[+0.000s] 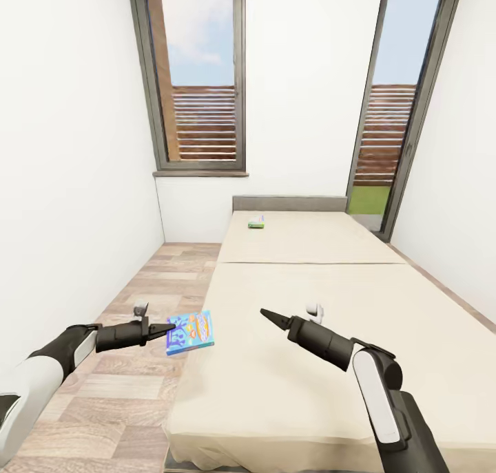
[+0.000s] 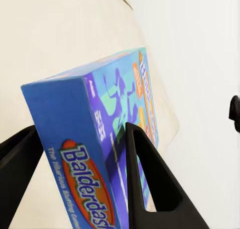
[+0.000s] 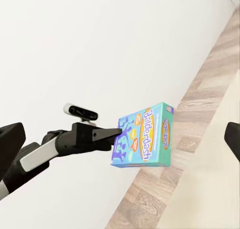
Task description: Put all the toys in the child's room - the three board games (two on the bed and one on the table), the two jigsaw puzzles on the table, and the tennis ball on the table - inside the toy box on the table in the child's room.
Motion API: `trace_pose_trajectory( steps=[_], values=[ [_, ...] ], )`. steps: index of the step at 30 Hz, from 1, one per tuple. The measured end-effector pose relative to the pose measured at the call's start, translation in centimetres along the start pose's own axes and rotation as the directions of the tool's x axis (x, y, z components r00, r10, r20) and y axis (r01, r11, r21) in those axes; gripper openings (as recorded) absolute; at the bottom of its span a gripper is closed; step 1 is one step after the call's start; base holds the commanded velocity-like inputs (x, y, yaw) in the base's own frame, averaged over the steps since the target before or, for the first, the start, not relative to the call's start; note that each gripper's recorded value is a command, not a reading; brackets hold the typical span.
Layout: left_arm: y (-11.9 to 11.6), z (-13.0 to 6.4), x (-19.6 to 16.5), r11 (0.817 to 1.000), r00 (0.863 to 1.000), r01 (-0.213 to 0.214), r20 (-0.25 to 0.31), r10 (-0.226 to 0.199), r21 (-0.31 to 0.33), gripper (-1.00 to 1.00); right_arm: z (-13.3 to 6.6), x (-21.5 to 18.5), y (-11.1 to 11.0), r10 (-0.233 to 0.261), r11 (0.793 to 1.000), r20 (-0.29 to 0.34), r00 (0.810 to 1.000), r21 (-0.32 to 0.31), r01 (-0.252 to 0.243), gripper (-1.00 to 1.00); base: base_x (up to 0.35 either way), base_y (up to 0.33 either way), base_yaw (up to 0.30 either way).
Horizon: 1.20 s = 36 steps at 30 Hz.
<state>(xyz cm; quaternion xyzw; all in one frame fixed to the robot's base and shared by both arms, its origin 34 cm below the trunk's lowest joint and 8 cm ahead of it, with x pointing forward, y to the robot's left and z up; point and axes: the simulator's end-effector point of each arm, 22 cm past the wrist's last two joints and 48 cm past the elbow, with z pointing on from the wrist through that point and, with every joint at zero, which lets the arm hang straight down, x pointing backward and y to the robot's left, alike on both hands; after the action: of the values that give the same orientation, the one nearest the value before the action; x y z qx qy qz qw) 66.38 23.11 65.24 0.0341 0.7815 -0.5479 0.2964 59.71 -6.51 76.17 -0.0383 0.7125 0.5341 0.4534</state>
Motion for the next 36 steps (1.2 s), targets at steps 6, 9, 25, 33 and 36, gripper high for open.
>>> trace_pose_trajectory(
  steps=[6, 9, 25, 33, 36],
  values=[
    [-1.1, -0.1, -0.9, 1.000, 1.000, 0.000, 0.000, 0.000, 0.005, -1.00, 0.2, -1.1, -0.3, -0.018, 0.999, 0.000, 1.000, 0.049, 0.018, 1.00, 0.000, 0.000, 0.000],
    [-1.6, -0.2, -1.4, 1.000, 1.000, -0.001, 0.001, 0.001, 0.005, -1.00, 0.2, -1.6, -0.2, -0.018, 0.998, -0.001, 1.000, 0.063, 0.018, 1.00, 0.000, 0.000, 0.000],
    [-4.2, -0.8, -3.7, 1.000, 1.000, 0.013, -0.001, -0.013, 0.005, -1.00, 0.4, -4.7, 1.8, -0.018, 0.998, 0.011, 1.000, 0.062, 0.017, 1.00, 0.000, 0.000, 0.000],
    [-5.0, -2.1, -5.0, 0.998, 0.998, 0.060, -0.004, -0.060, -0.011, -1.00, 0.5, -6.2, 2.9, -0.016, 0.998, 0.014, 1.000, 0.061, 0.015, 1.00, 0.000, 0.000, 0.000],
    [-5.2, -2.6, -5.4, 0.998, 0.998, 0.063, -0.001, -0.063, -0.018, -1.00, 0.5, -6.6, 3.1, -0.016, 0.998, 0.016, 1.000, 0.061, 0.015, 1.00, 0.000, 0.000, 0.000]
  ],
)
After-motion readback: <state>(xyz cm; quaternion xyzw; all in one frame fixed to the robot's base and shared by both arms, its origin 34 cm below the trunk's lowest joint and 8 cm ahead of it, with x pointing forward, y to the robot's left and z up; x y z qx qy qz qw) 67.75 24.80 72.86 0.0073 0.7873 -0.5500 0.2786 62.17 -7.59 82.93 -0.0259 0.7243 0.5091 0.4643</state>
